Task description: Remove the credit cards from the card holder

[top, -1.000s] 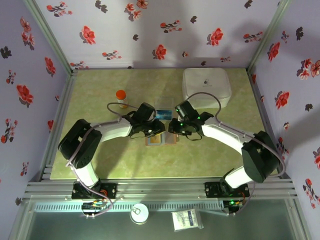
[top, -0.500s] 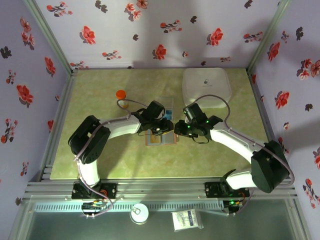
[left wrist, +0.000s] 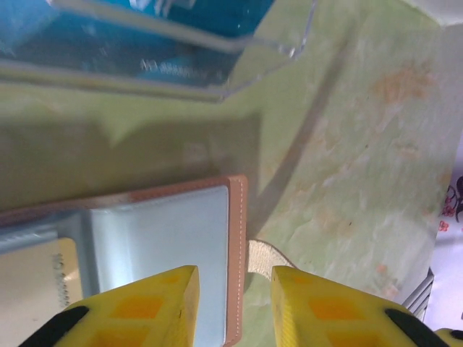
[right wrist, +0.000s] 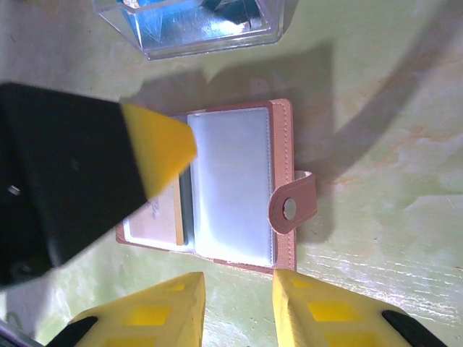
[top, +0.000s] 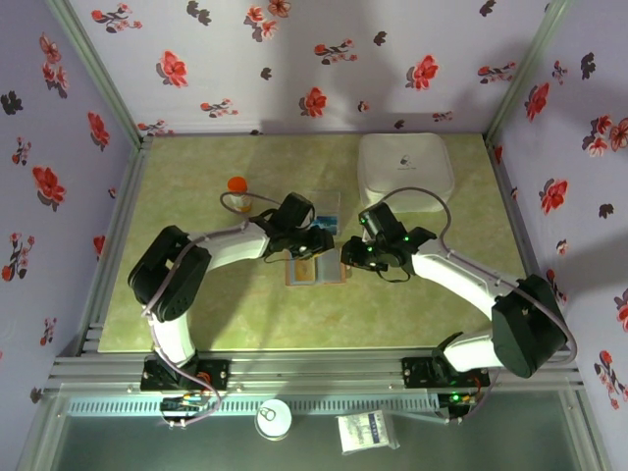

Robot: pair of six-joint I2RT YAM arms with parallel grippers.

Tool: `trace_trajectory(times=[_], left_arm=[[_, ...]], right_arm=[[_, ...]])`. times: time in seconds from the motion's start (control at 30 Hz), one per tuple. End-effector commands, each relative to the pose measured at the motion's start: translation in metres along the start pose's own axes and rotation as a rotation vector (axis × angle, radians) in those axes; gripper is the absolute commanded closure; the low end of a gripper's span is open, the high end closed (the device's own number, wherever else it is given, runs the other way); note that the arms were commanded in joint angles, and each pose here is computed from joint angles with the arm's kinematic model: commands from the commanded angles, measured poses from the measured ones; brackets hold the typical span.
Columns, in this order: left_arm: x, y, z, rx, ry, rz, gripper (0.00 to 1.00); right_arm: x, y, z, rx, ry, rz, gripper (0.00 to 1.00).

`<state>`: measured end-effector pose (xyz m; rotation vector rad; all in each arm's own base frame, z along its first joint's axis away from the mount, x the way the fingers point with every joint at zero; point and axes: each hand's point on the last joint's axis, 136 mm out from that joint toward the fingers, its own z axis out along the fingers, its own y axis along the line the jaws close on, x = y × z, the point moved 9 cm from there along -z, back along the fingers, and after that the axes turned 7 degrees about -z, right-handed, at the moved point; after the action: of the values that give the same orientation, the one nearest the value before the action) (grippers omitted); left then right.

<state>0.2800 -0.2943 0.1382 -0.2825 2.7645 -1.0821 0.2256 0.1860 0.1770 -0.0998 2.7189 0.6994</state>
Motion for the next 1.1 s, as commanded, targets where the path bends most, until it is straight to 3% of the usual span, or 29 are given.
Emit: trace_trajectory(times=[0.0, 0.47, 1.07], left_arm=[[-0.007, -0.015, -0.017, 0.069, -0.024, 0.073, 0.68], [-0.006, -0.044, -0.022, 0.198, 0.110, 0.184, 0.63], [-0.002, -0.030, -0.047, 0.153, 0.053, 0.206, 0.61]], right_arm=[[-0.003, 0.004, -0.004, 0.000, 0.027, 0.019, 0.70], [-0.008, 0.021, -0.023, 0.001, 0.044, -0.008, 0.70], [-0.002, 0.028, -0.013, -0.005, 0.048, -0.007, 0.70]])
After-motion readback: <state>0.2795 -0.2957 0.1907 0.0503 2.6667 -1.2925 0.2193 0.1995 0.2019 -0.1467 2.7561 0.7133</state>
